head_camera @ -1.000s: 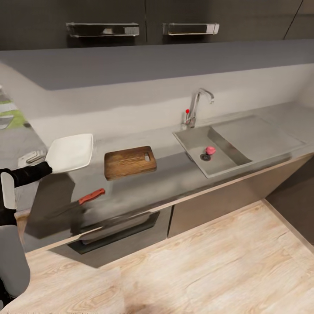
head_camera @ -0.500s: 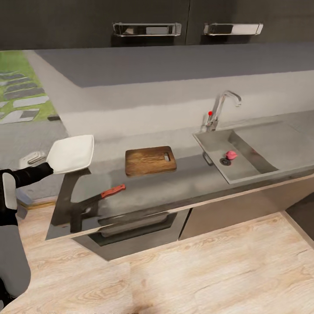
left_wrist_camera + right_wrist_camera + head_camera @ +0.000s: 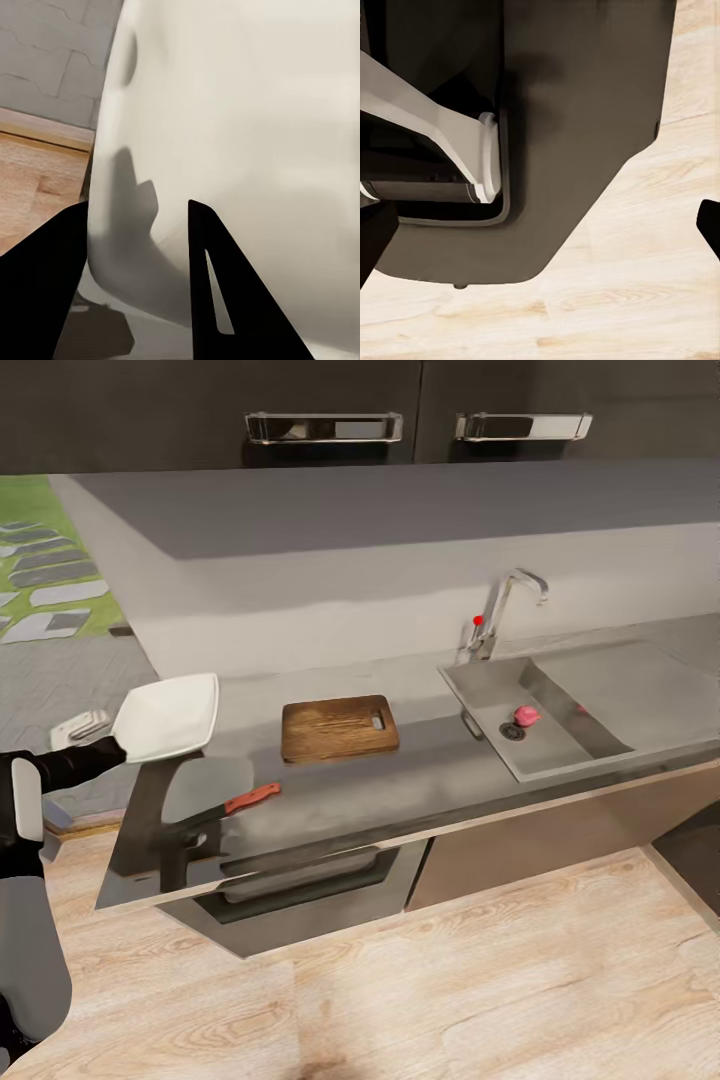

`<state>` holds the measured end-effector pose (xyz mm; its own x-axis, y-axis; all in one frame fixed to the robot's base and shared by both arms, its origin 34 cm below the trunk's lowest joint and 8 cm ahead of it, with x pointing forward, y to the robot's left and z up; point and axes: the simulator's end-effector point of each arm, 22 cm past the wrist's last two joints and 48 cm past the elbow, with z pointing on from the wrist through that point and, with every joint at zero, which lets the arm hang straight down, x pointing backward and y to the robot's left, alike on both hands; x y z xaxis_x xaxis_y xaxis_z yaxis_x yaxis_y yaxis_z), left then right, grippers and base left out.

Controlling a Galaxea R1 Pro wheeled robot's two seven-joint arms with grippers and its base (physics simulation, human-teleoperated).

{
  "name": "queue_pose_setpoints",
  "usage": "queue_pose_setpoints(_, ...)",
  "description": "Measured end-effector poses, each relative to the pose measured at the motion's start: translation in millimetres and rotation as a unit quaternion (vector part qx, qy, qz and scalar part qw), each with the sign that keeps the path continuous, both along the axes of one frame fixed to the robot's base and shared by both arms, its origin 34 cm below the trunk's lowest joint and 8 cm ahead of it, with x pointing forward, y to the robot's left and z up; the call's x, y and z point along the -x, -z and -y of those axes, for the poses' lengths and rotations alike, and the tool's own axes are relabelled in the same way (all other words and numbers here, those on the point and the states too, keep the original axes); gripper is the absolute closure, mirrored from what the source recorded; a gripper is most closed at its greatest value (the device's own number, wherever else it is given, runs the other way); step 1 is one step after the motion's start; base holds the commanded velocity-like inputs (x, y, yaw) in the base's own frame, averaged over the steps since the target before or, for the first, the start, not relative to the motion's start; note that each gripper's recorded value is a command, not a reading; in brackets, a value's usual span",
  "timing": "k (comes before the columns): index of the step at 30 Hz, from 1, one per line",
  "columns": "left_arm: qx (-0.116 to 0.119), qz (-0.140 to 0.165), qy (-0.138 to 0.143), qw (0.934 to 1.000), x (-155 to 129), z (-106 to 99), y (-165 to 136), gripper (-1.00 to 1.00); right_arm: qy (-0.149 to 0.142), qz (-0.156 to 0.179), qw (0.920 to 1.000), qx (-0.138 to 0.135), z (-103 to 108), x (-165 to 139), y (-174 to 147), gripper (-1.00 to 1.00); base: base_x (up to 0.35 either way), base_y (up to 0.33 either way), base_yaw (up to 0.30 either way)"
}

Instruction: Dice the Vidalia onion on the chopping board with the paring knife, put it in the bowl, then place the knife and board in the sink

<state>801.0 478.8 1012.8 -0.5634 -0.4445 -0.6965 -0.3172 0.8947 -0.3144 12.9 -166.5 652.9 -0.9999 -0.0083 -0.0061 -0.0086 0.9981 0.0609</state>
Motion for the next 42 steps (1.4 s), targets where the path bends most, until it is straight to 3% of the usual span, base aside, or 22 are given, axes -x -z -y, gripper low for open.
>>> queue_pose_setpoints(42, 0.009, -0.033, 0.001, 0.9994, 3, 3, 40, 1.00, -0.002, -0.019, 0.9998, -0.007, -3, 14, -5, -1.00, 0.000, -0.001, 0.000)
